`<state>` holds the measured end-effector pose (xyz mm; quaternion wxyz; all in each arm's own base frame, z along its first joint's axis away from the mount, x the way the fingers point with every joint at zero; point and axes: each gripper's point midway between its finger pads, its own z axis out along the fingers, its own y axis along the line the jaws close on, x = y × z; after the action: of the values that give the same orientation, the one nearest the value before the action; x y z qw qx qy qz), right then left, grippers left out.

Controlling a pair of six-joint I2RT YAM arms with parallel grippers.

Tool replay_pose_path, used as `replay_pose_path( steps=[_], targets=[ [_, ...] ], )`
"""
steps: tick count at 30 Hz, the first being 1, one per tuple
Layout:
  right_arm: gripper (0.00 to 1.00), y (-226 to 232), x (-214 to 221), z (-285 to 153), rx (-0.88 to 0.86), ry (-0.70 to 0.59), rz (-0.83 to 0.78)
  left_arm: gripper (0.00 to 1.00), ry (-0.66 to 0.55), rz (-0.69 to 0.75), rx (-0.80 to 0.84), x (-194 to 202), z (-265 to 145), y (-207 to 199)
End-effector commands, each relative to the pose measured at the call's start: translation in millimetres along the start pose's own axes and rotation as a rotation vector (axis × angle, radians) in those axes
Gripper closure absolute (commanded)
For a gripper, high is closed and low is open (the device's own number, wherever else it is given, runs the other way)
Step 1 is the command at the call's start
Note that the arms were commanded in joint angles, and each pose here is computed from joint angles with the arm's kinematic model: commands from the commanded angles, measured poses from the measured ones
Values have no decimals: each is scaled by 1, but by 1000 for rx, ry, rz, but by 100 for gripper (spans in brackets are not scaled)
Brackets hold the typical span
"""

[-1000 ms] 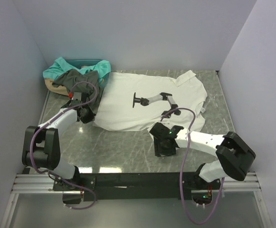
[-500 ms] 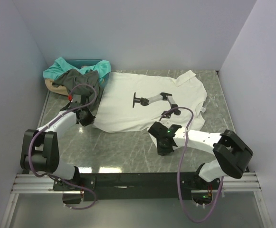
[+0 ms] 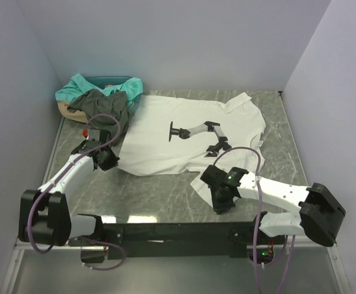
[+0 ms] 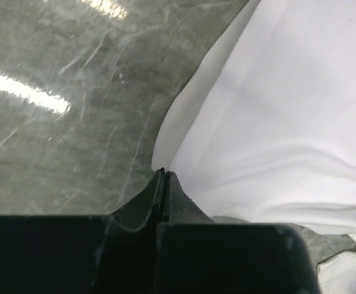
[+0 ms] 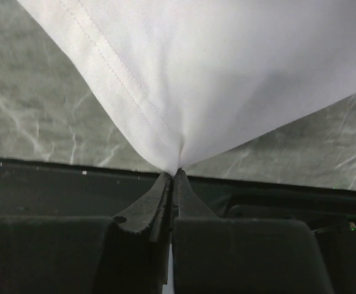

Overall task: Fold and stack the t-shirts
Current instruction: Fold the tshirt

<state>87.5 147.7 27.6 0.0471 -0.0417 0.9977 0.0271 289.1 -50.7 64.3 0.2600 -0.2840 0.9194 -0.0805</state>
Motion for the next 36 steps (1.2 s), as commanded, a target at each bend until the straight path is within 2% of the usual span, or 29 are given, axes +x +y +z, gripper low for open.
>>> replay_pose_path(
  steps=[1,13,21,27,36],
  targets=[
    [100,-6,21,-11,-6,59,12,99,-9,-33,-45,6,-16,15],
    [100,-31,47,-18,54,115,16,99,-24,-45,-136,8,-25,35],
    [100,-31,41,-28,76,97,42,99,-21,-48,-133,8,-28,34],
    [100,-33,2,-39,144,-16,67,99,10,-50,-91,8,-16,22],
    [100,-71,-86,-52,164,-173,237,99,18,-36,-67,-12,2,-1]
  ],
)
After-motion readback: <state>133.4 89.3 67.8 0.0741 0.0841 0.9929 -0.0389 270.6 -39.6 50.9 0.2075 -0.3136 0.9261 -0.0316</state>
